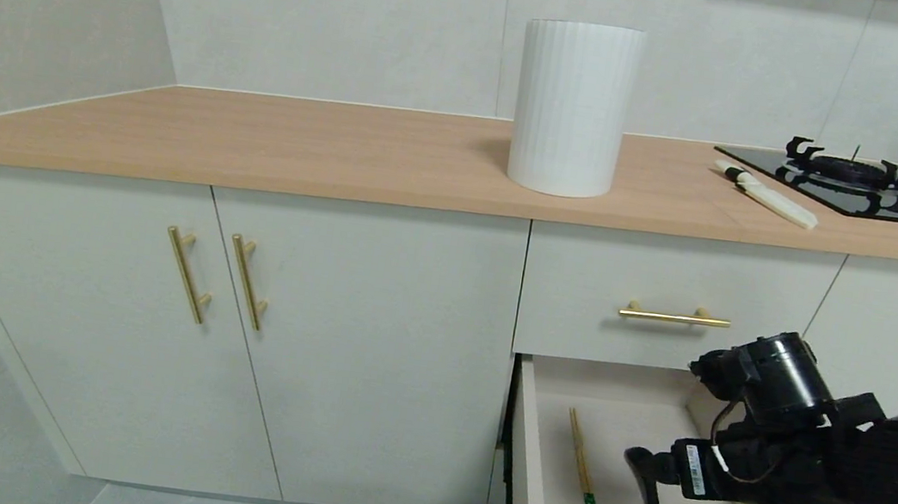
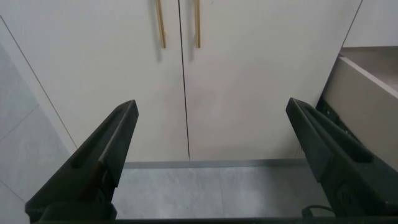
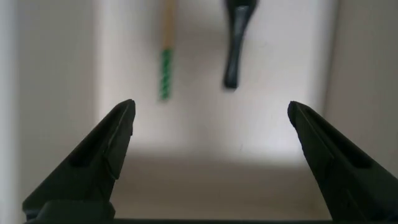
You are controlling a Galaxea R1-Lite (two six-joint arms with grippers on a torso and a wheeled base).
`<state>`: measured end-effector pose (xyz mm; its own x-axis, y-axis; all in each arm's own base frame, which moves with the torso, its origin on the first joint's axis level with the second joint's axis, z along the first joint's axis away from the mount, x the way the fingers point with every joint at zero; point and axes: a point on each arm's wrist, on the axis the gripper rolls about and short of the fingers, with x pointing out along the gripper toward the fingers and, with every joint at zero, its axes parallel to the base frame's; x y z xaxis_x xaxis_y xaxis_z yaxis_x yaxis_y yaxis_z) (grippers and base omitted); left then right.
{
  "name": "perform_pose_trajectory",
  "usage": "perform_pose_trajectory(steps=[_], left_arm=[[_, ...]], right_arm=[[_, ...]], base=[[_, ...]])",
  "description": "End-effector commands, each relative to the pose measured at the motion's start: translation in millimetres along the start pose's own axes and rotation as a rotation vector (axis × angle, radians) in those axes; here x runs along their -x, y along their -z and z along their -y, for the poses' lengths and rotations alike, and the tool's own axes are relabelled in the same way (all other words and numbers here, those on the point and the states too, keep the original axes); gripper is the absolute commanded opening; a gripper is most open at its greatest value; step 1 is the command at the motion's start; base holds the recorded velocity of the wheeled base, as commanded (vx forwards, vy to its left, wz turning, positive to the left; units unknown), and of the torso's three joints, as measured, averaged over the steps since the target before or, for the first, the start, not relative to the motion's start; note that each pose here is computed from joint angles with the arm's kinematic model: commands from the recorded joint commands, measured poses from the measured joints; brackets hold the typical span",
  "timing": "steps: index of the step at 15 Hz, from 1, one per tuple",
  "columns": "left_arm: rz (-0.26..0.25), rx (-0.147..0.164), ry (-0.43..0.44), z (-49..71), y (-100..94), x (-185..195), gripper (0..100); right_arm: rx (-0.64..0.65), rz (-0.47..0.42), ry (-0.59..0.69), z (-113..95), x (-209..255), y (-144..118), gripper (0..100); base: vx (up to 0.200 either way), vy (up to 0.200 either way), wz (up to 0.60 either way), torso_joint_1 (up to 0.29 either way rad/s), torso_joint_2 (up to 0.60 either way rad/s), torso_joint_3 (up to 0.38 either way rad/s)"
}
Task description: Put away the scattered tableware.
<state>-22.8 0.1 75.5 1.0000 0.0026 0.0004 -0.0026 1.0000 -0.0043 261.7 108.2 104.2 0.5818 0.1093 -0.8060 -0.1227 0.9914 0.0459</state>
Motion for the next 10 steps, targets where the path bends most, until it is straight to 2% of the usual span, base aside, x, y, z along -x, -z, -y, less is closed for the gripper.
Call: perform_pose_trajectory(steps=[1,4,7,10], left_arm=[[0.000,0.000,-0.001,0.0,0.0,0.0,100],[0.000,0.000,-0.001,0.0,0.0,0.0,100],[0.000,0.000,-0.001,0.0,0.0,0.0,100],[0.000,0.000,-0.001,0.0,0.0,0.0,100]], right_arm=[[0.032,0.088,-0.059,-8.4,54.3,-2.0,100],[0.052,0.073,-0.067,-9.6,65.7,2.1,100],[0.090,0.019,-0.061,-8.7,65.9,7.9,100],[0.218,-0.143,-0.122,-6.2,63.8,22.7,100]], base=[[-0.200,0.000,0.00,0.002,0.00,0.002],[-0.200,0.000,0.00,0.004,0.00,0.002],[-0.200,0.000,0.00,0.001,0.00,0.002],[0.000,0.000,0.00,0.000,0.00,0.000]])
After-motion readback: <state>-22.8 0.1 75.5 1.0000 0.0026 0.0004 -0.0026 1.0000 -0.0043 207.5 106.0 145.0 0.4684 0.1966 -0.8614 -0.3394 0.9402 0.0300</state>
